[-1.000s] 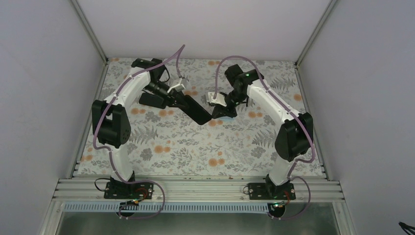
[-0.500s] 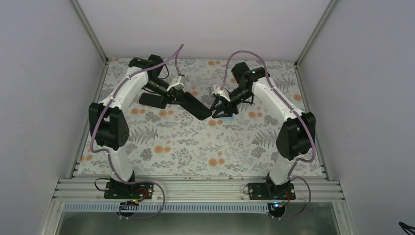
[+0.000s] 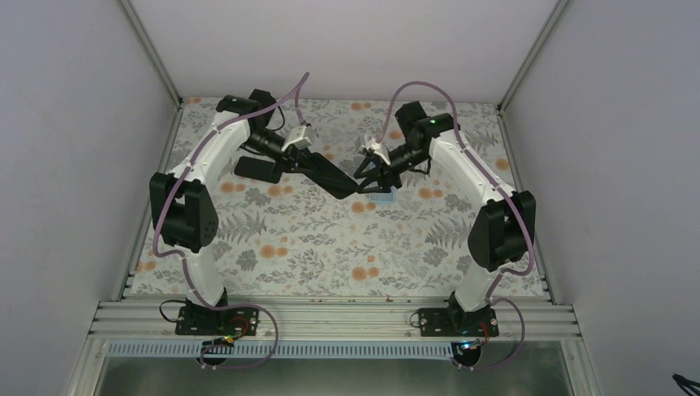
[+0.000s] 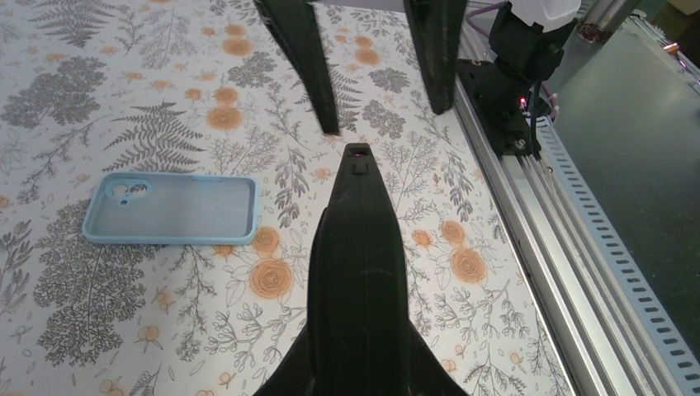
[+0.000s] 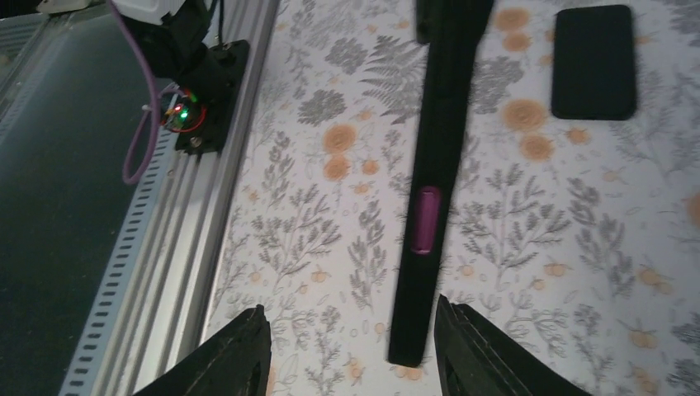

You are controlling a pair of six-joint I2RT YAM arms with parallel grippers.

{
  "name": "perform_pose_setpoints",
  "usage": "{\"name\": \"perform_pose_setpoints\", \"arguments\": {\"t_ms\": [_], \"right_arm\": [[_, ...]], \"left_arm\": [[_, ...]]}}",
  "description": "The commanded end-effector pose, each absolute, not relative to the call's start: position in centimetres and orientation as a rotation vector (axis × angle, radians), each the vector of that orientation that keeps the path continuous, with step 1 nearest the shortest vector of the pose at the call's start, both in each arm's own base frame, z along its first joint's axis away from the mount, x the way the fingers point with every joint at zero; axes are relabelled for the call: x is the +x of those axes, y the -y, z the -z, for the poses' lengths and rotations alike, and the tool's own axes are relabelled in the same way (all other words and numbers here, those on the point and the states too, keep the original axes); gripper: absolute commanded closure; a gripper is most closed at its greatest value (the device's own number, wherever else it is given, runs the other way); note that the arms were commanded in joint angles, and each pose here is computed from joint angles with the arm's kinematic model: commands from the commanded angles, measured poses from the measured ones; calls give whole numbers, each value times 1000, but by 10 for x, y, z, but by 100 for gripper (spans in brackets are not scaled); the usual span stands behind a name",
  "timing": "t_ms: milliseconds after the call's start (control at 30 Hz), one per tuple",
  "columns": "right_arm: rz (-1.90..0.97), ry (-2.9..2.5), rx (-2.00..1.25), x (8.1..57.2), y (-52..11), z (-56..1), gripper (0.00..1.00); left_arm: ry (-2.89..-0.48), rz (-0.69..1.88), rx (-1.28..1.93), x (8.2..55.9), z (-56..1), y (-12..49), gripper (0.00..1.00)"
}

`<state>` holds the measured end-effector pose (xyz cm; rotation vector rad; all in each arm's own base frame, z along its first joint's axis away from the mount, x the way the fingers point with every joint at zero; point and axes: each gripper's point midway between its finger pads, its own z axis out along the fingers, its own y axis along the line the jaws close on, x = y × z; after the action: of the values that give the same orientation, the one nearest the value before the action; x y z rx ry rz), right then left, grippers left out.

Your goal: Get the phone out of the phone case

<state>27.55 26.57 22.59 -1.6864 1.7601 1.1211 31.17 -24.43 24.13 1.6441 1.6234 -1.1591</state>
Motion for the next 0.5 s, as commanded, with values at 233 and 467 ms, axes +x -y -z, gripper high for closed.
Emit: {"name": "perform_pose_setpoints", "arguments": {"t_ms": [233, 467], "right_arm": [[-803, -1786, -1465, 303, -259, -241, 46], [-756, -1848, -1408, 309, -268, -219, 46]], "left_arm": [[-1509, 1177, 1598, 310, -278, 250, 98], [-1513, 1187, 1588, 313, -280, 252, 98]]}}
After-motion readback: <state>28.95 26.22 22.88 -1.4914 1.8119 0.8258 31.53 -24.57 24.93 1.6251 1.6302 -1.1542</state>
